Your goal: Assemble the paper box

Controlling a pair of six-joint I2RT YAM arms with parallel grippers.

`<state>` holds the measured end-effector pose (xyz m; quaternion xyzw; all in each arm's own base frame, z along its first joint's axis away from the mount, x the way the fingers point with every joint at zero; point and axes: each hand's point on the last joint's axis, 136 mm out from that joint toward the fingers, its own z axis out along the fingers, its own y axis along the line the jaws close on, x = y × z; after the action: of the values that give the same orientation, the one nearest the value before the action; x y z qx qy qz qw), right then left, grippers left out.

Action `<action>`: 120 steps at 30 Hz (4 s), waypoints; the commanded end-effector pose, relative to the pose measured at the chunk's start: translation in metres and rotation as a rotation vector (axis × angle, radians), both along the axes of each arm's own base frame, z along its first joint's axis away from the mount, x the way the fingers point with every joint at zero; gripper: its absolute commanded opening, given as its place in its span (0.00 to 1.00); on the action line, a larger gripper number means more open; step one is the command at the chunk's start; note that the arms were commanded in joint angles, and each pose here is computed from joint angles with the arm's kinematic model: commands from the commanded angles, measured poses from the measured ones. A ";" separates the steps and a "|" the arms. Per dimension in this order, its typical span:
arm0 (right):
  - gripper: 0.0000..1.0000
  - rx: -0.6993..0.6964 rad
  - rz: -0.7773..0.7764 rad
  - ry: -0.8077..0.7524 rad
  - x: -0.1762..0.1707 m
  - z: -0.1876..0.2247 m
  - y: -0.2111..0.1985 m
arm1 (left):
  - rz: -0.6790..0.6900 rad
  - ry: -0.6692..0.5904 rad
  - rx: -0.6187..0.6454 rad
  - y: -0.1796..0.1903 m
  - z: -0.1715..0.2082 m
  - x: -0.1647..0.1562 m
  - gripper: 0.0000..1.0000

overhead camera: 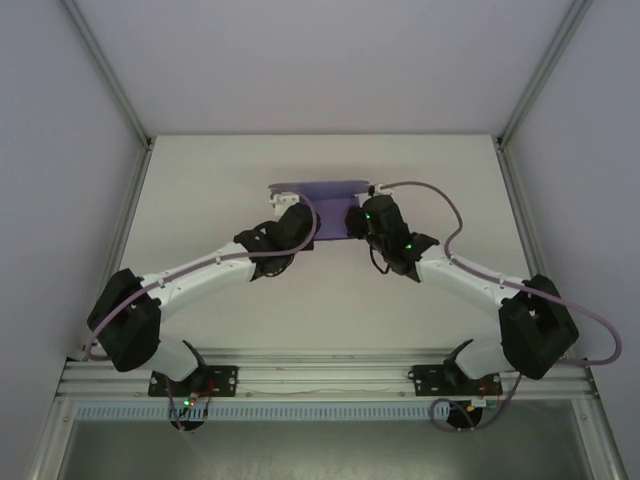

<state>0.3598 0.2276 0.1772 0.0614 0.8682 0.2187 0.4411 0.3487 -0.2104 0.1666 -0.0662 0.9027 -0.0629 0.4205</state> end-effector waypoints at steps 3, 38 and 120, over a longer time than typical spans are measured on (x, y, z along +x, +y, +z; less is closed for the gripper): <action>0.01 -0.321 -0.132 0.093 -0.006 -0.045 -0.048 | 0.003 -0.063 -0.057 -0.019 0.035 0.008 0.00; 0.35 -0.175 0.037 0.195 -0.041 -0.060 -0.012 | 0.004 -0.039 -0.069 -0.030 0.032 0.011 0.00; 0.00 -0.181 -0.200 0.071 -0.008 -0.028 -0.077 | -0.070 0.024 -0.014 -0.055 0.018 0.011 0.00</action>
<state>0.3434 0.1695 0.1449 0.1013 0.8887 0.1516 0.4206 0.3601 -0.2656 0.1667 -0.0411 0.9144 -0.0773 0.3952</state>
